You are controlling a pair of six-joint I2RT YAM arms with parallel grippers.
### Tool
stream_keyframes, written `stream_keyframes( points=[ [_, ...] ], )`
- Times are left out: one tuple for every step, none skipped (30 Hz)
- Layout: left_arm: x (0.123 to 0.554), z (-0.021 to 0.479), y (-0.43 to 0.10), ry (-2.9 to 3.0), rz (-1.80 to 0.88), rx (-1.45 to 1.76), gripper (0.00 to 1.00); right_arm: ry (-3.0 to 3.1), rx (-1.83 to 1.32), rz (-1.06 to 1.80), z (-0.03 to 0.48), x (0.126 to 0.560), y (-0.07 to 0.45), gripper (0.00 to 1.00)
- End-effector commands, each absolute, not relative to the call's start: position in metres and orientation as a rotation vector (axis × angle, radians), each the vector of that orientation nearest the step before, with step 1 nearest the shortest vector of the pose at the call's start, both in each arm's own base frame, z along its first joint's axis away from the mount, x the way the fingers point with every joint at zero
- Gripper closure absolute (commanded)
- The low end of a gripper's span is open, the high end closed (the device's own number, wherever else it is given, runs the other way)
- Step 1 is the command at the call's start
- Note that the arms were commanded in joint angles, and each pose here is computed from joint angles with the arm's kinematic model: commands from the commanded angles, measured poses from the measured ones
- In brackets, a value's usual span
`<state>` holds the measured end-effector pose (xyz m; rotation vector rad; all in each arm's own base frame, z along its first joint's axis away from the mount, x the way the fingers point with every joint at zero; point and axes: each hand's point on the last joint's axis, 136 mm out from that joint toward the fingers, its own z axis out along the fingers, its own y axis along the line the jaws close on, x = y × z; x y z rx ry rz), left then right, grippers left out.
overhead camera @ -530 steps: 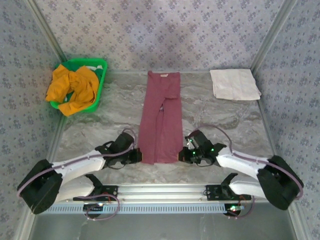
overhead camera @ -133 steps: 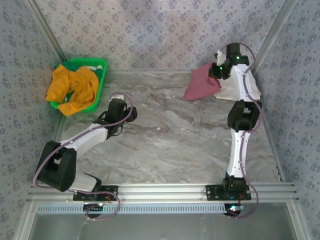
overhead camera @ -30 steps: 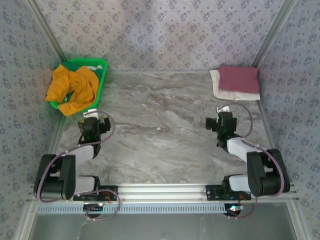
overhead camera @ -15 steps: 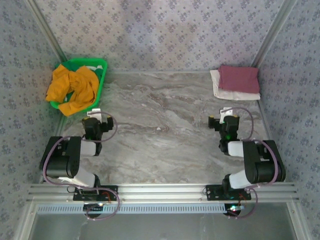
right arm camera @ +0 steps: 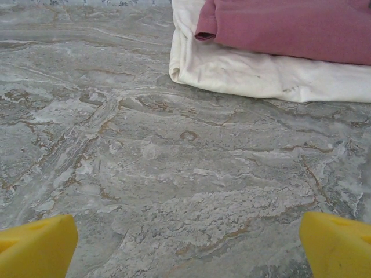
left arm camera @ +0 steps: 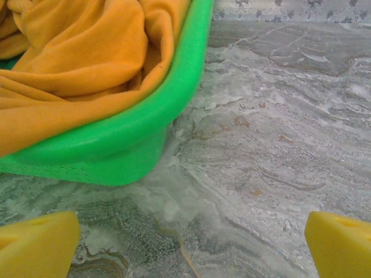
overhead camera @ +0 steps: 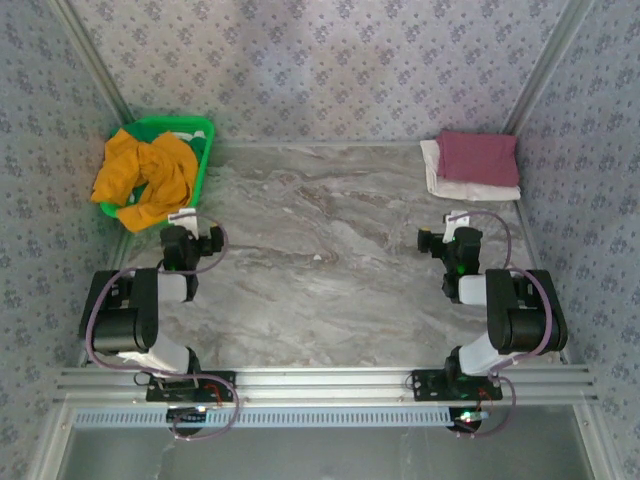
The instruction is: Fold and stack the t-shirts
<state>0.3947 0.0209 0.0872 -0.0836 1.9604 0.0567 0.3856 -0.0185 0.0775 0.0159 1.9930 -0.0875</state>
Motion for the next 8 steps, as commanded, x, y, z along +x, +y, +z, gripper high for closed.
stream_keyframes(
  points=[
    [0.3981,0.0885,0.0163,1.964,0.020,-0.081,0.00,1.973,0.027,-0.059,0.0841,0.3916,-0.0173,0.00],
    [0.3981,0.0884,0.0163,1.964,0.021,-0.082,0.00,1.977,0.026,-0.057,0.0834,0.3918,-0.0171,0.00],
    [0.3981,0.0884,0.0161,1.964,0.020,-0.082,0.00,1.976,0.028,-0.053,0.0840,0.3925,-0.0174,0.00],
    [0.3982,0.0886,0.0160,1.963,0.020,-0.081,0.00,1.977,0.028,-0.056,0.0839,0.3922,-0.0176,0.00],
    [0.3980,0.0887,0.0159,1.963,0.020,-0.081,0.00,1.975,0.027,-0.057,0.0842,0.3922,-0.0171,0.00],
    [0.3982,0.0886,0.0160,1.963,0.020,-0.081,0.00,1.973,0.026,-0.061,0.0846,0.3923,-0.0174,0.00],
    [0.3980,0.0890,0.0162,1.962,0.021,-0.081,0.00,1.974,0.026,-0.060,0.0840,0.3919,-0.0172,0.00],
    [0.3976,0.0883,0.0163,1.963,0.021,-0.080,0.00,1.974,0.027,-0.060,0.0841,0.3919,-0.0173,0.00]
  ],
)
